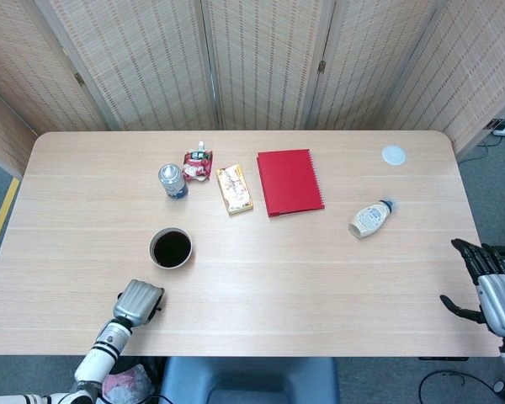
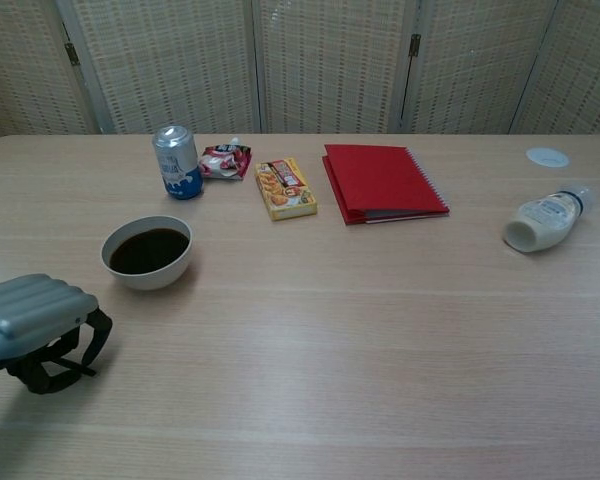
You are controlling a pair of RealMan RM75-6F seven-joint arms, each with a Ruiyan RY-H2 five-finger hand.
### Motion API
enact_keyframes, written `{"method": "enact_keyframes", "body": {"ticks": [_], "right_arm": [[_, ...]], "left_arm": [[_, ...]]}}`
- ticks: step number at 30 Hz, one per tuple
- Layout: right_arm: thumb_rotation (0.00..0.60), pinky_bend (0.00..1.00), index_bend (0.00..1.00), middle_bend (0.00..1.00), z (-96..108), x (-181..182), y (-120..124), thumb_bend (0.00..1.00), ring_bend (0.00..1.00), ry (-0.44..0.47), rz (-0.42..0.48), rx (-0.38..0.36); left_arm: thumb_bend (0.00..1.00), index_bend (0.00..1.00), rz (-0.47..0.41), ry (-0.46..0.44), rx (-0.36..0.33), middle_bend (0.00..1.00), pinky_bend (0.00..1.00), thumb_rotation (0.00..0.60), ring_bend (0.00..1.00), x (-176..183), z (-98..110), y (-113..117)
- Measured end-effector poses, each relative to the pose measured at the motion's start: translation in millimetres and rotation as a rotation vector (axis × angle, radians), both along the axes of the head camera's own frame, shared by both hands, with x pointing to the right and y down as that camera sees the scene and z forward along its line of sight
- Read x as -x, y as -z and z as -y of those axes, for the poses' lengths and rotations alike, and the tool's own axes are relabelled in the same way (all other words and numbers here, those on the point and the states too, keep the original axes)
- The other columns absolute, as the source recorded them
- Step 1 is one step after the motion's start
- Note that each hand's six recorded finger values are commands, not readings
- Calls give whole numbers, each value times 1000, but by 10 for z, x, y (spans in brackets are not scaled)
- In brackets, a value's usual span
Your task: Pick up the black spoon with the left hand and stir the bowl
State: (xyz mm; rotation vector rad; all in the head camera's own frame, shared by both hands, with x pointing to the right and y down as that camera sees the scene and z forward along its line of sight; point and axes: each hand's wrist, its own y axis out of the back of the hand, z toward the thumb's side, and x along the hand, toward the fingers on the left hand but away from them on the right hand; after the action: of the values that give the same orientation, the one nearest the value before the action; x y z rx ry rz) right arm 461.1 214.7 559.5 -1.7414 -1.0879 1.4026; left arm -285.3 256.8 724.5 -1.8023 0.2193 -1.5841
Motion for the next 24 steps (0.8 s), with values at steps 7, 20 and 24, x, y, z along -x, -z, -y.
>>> {"method": "enact_keyframes", "body": {"ticks": [7,20,24], "right_arm": [[600,79,0,90,1,-4,-9,136,130,0,2,0],[600,79,0,90,8,24,7,135,130,12,4,-2],[600,79,0,90,8,37,26,136,130,14,4,-6]], "left_arm": [[481,664,-28,46,-1,945,1000,600,886,36,78,71],[481,670,-278,299,-3,946,1000,600,886,36,561,469],[489,674,-404,376,-11,946,1000,600,886,-58,795,628]]}}
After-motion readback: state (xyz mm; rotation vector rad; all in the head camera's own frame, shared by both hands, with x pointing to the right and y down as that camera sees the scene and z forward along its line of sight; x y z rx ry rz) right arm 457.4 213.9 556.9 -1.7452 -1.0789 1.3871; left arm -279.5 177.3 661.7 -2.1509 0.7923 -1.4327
